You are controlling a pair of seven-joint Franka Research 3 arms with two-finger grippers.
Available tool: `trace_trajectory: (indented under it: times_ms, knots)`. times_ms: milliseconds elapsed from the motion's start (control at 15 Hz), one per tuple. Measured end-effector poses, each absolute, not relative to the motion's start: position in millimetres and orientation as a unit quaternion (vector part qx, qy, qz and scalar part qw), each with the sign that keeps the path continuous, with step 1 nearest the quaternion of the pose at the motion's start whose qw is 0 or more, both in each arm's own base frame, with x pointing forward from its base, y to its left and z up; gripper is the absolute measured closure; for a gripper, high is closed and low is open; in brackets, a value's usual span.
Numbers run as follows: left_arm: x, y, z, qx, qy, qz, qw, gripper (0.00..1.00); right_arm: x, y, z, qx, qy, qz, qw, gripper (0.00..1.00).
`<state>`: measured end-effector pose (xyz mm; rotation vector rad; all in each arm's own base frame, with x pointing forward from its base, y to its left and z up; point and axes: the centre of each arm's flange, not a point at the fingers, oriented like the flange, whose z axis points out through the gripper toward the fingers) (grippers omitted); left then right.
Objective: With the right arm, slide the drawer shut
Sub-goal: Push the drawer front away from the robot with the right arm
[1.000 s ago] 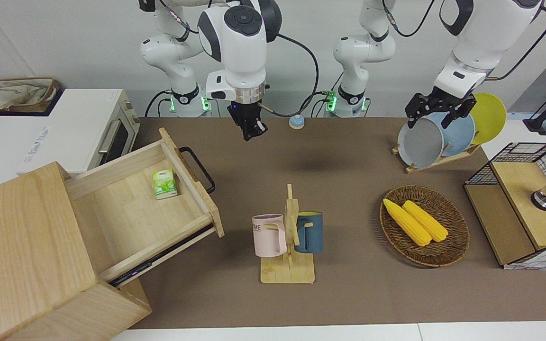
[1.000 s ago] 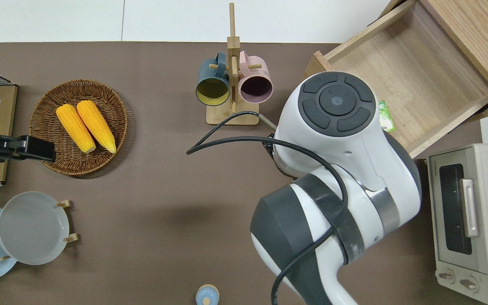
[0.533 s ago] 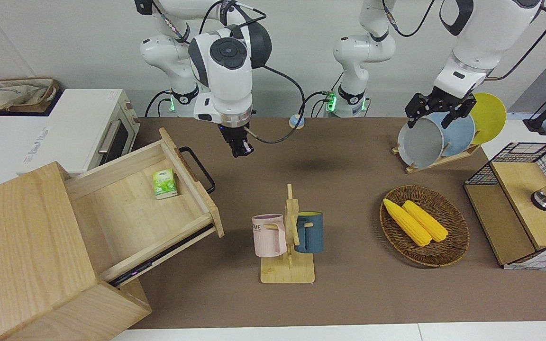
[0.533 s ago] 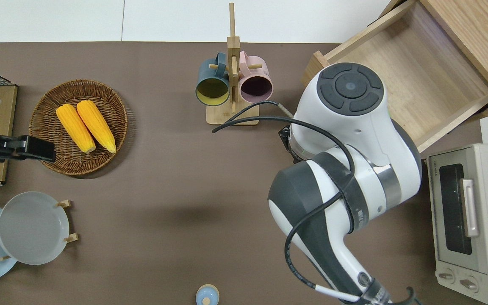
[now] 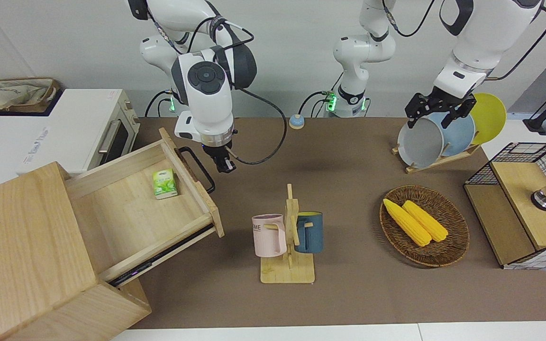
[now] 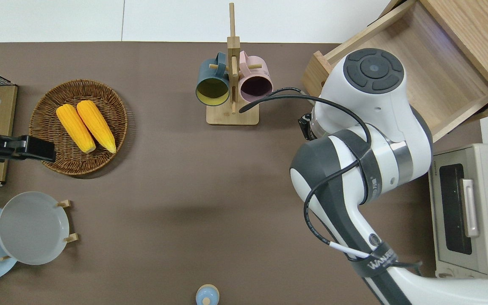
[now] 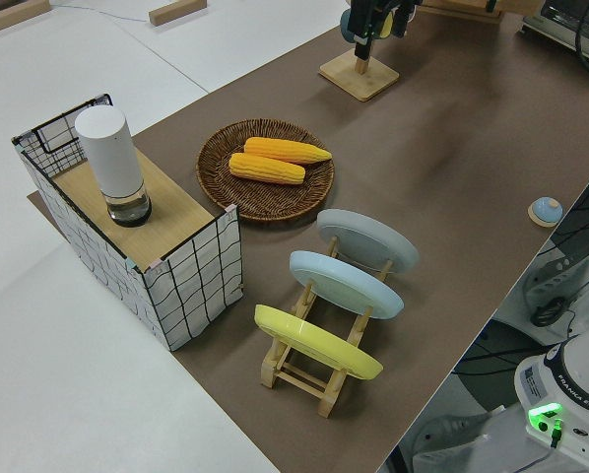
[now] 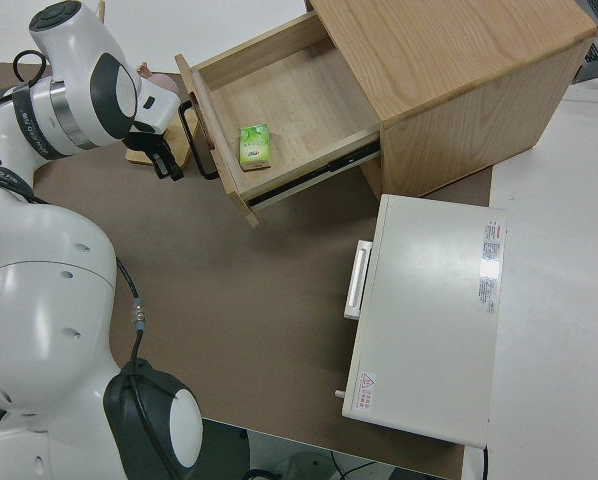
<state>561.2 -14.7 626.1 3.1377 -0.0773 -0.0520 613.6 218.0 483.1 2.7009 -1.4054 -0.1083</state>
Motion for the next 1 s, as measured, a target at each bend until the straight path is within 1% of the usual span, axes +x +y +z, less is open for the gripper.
trace_trajectory:
  times_ms: [200, 667, 1000]
  knots:
    - [561.2, -14.7, 626.1, 1.000, -0.025, -0.017, 0.001, 0.00, 623.3, 199.4, 476.6, 0.885, -0.462, -0.036, 0.050, 0.99]
    - [561.2, -14.7, 626.1, 1.000, -0.025, -0.017, 0.001, 0.00, 648.6, 161.8, 479.7, 0.883, -0.467, -0.026, 0.038, 0.99]
    - [561.2, -14.7, 626.1, 1.000, -0.025, -0.017, 0.001, 0.00, 668.2, 117.2, 476.4, 0.879, -0.475, -0.025, 0.035, 0.99]
